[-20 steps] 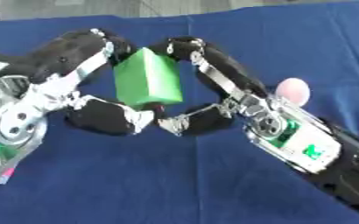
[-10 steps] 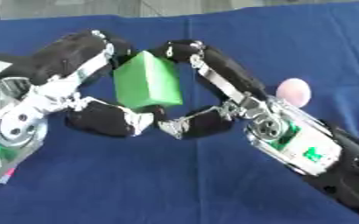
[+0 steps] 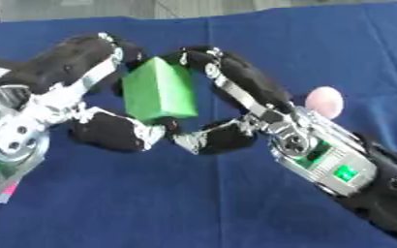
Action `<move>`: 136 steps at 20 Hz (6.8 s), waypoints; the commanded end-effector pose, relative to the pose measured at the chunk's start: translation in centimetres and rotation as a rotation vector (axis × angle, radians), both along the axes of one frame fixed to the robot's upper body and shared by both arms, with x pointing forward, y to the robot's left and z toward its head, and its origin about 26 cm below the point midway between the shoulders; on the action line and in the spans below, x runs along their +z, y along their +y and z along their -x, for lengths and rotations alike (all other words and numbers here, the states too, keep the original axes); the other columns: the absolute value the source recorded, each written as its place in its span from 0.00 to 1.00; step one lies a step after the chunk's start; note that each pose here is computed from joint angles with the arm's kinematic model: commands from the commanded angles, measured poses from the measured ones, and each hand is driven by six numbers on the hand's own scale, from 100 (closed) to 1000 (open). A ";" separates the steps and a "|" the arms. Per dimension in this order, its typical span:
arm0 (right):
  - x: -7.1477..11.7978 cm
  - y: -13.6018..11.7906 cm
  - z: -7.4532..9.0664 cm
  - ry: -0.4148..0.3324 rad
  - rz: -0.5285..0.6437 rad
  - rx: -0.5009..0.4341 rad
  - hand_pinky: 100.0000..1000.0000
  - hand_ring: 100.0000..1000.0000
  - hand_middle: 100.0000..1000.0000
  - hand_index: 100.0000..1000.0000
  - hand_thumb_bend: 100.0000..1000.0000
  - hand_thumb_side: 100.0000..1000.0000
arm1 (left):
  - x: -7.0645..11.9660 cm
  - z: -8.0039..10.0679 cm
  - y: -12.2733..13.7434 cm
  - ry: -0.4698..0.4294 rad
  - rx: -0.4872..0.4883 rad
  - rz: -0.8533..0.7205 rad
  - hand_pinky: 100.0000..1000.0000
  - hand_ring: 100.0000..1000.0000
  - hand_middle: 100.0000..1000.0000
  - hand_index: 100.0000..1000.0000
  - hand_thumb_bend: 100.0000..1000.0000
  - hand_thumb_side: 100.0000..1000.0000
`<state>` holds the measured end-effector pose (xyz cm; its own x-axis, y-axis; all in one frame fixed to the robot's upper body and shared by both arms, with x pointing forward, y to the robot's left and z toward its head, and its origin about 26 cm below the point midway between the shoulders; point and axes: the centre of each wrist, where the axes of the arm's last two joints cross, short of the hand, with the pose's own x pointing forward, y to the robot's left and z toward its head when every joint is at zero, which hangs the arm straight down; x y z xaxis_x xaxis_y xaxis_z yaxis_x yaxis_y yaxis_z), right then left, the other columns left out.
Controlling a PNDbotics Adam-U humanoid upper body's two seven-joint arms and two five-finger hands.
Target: Pick up the objects with one hand, pass them to the other hand, and then place them into the box on the other side of the table.
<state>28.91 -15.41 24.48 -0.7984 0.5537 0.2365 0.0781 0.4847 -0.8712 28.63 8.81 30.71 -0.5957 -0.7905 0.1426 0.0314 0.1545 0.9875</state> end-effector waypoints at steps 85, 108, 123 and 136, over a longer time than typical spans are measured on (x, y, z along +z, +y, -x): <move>-4.1 -2.6 0.0 -0.033 0.000 -0.029 0.86 0.83 0.76 0.90 0.00 0.08 | -5.5 -9.1 30.7 0.056 0.967 0.017 0.83 0.80 0.76 0.90 0.35 0.89; 1.5 -16.6 0.3 0.207 0.199 -0.138 0.90 0.88 0.80 0.93 0.00 0.20 | -4.3 -1.5 21.0 -0.285 0.338 1.254 0.84 0.67 0.77 0.87 0.08 0.89; 2.0 -18.9 1.1 0.217 0.272 -0.404 0.90 0.89 0.79 0.92 0.05 0.04 | -5.6 -1.8 18.1 -0.270 0.203 1.331 0.82 0.66 0.76 0.86 0.09 0.90; 0.9 -19.2 1.4 0.231 0.328 -0.615 0.91 0.90 0.79 0.92 0.16 0.00 | -5.5 -1.9 17.7 -0.273 0.177 1.333 0.82 0.65 0.76 0.86 0.08 0.89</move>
